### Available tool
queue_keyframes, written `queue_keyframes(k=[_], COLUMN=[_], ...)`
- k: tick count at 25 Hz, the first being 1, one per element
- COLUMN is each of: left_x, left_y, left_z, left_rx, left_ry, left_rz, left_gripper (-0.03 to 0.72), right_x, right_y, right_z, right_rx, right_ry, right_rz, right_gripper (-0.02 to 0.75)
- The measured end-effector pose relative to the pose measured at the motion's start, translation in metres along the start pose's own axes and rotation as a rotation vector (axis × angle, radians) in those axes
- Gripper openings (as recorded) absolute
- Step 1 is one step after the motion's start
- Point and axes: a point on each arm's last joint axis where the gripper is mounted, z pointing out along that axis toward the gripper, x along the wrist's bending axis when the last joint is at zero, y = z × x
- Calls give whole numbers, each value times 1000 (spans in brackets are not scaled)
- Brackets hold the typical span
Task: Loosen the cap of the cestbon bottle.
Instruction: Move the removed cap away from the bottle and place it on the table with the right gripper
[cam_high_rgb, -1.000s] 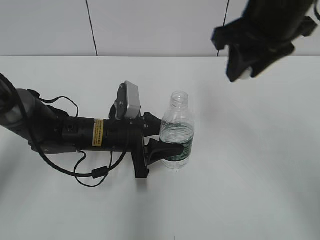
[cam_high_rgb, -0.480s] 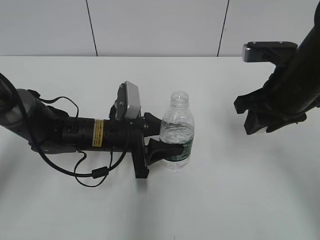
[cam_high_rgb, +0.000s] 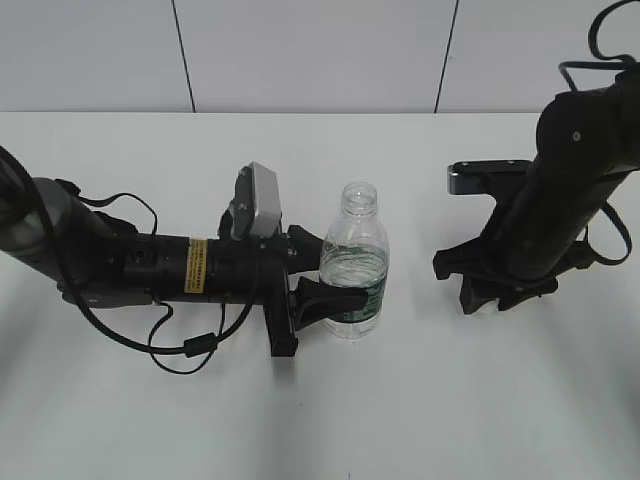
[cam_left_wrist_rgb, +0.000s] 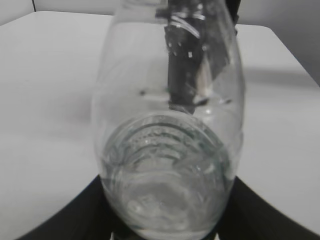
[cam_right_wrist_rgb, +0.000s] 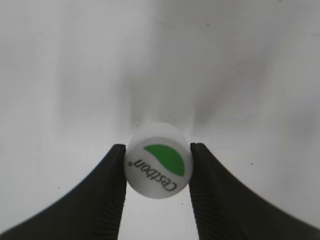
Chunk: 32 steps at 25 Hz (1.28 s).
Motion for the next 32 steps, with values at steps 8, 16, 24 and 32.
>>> queue_keyframes(k=[8, 16, 24, 32], left_x=[0, 0, 0, 6], left_y=[0, 0, 0, -8], left_z=[0, 0, -1, -14], left_rx=[0, 0, 0, 45], left_ry=[0, 0, 1, -14], left_rz=[0, 0, 0, 17], left_gripper=[347, 347, 427, 571], right_x=[-1, -1, -1, -1], right_y=[1, 1, 1, 1], right_z=[12, 12, 12, 12], right_rx=[1, -3, -4, -4], right_ry=[-3, -3, -2, -2], right_rz=[23, 23, 23, 24], right_gripper=[302, 572, 599, 594])
